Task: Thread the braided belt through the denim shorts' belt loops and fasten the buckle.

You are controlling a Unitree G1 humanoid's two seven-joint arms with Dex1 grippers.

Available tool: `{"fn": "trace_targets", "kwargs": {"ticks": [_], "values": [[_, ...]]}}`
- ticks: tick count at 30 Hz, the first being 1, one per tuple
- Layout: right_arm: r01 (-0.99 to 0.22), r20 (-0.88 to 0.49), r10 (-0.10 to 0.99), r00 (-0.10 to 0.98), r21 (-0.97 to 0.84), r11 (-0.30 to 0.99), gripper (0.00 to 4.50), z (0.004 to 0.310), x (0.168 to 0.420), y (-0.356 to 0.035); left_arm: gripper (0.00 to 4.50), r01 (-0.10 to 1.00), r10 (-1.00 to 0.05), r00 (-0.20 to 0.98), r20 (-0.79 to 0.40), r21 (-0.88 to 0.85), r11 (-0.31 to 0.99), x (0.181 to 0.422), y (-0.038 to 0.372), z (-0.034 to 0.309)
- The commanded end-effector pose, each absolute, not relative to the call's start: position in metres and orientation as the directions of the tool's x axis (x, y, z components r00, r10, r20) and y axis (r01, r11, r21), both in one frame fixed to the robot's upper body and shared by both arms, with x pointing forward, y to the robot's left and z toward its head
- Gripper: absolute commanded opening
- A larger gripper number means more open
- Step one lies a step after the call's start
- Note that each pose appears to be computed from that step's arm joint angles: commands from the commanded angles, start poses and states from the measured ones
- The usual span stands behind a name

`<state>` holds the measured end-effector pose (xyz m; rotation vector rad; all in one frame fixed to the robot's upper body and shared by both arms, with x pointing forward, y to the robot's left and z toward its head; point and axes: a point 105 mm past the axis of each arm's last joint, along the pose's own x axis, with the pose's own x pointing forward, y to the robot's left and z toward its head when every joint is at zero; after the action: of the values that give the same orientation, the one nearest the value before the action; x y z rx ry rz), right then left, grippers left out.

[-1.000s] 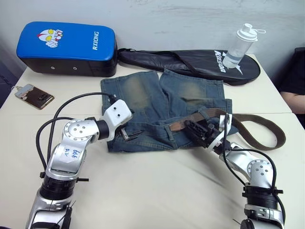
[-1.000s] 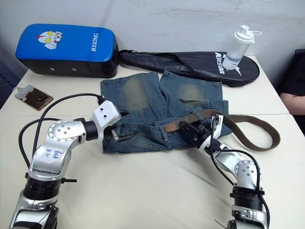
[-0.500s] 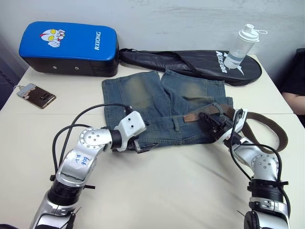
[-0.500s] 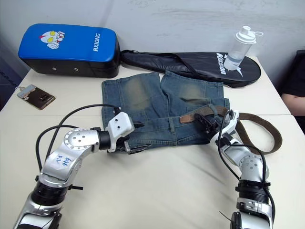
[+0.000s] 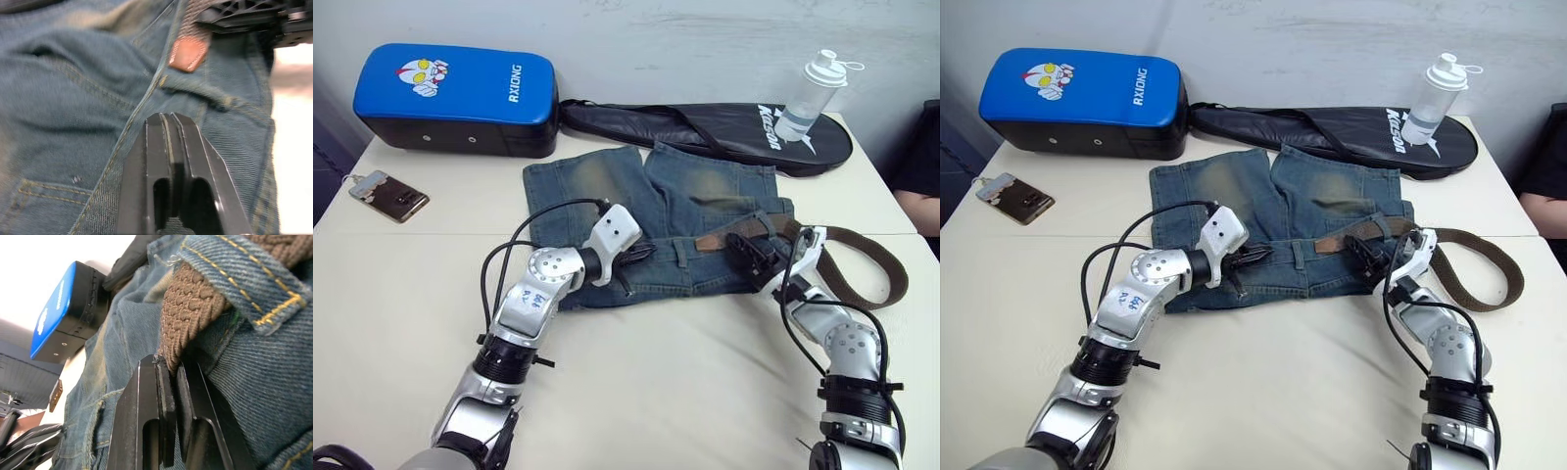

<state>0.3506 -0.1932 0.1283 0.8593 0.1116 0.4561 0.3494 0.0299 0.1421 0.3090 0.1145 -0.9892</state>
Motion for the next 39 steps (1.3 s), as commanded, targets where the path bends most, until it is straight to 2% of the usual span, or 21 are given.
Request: {"fn": "trace_targets", "kwargs": {"ticks": [1,3,5,9,11,17,27,31,39], "values": [[-0.364,0.110,0.436,0.893,0.746,0.557,0.00,0.136,0.342,-0.192,0.06,0.858,-0.831,0.512,-0.220,0.169,0.484,0.358,0.006,0.128],[-0.374,0.109,0.450,0.887,0.740,0.558,0.00,0.137,0.339,-0.189,0.06,0.859,-0.827,0.512,-0.232,0.135,0.494,0.364,-0.003,0.113],[-0.381,0.105,0.457,0.883,0.729,0.569,0.00,0.138,0.334,-0.186,0.06,0.847,-0.796,0.530,-0.293,0.140,0.513,0.371,-0.003,0.091],[-0.398,0.096,0.470,0.877,0.695,0.599,0.00,0.142,0.327,-0.184,0.06,0.813,-0.704,0.570,-0.423,0.167,0.558,0.378,0.015,0.053],[-0.420,0.108,0.489,0.866,0.687,0.593,0.00,0.146,0.325,-0.180,0.06,0.809,-0.688,0.572,-0.447,0.170,0.563,0.378,0.020,0.046],[-0.457,0.134,0.523,0.842,0.692,0.558,0.00,0.153,0.326,-0.166,0.06,0.814,-0.723,0.559,-0.406,0.106,0.570,0.373,0.012,0.049],[-0.479,0.203,0.519,0.830,0.736,0.478,0.00,0.169,0.333,-0.168,0.06,0.814,-0.760,0.559,-0.332,0.041,0.580,0.364,0.011,0.060],[-0.452,0.080,0.561,0.824,0.690,0.566,0.00,0.148,0.332,-0.164,0.06,0.805,-0.763,0.568,-0.310,0.013,0.594,0.363,0.012,0.063],[-0.437,0.053,0.546,0.836,0.667,0.604,0.00,0.142,0.335,-0.164,0.06,0.802,-0.765,0.574,-0.293,0.010,0.598,0.364,0.014,0.069]]}}
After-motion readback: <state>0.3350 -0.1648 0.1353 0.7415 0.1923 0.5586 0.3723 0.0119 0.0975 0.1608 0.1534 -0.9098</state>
